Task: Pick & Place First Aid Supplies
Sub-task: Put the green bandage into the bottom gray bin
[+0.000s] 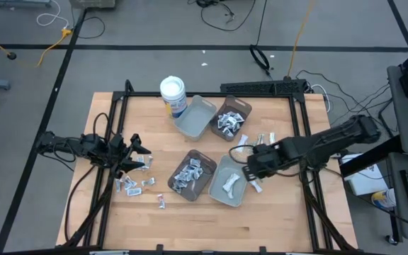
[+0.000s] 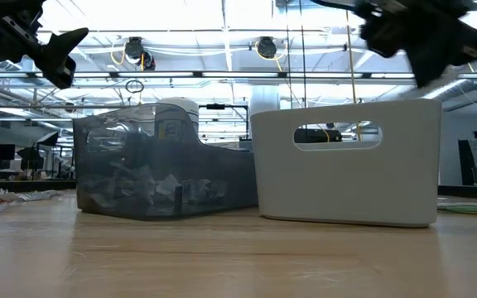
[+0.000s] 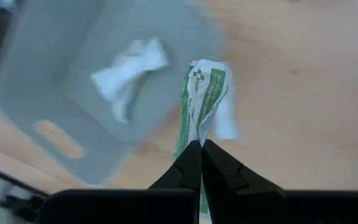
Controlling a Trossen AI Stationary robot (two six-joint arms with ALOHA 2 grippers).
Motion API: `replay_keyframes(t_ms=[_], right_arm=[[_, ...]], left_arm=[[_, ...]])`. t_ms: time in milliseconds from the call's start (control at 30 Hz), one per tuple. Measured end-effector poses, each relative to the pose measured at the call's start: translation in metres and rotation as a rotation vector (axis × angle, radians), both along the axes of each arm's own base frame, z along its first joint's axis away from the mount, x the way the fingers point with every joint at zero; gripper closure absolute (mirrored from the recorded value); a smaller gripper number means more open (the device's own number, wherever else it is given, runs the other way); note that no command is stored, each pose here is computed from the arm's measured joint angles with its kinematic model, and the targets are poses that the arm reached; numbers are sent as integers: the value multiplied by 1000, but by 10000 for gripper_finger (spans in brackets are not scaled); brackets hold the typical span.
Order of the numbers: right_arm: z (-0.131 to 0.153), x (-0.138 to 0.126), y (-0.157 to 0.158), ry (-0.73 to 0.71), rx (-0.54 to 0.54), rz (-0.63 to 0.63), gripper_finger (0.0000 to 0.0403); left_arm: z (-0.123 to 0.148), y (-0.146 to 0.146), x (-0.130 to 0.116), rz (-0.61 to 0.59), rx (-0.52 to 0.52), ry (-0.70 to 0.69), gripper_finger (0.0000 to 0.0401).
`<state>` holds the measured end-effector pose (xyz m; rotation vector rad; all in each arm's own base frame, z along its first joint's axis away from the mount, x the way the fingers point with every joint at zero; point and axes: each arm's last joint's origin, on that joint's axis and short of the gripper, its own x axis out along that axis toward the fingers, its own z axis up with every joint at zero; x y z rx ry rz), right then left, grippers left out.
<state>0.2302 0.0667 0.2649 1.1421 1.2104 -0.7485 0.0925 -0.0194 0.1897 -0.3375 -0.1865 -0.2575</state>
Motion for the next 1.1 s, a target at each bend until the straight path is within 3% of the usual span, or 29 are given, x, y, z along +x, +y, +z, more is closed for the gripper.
replay_keyframes(t_ms=[233,433,833,1100], right_arm=[[3,53,15,5,23,-112,403],[-11,81,22,17,13,-177,403],[-66,106,25,147,-45,-194,403],[-74,117,22,80,-82,-172,389]], left_arm=[[0,0,0,0,-1,0,134],[0,0,0,0,-1,0,134],[0,0,0,0,-1,0,135],[0,0,0,-1,-1,0,134]])
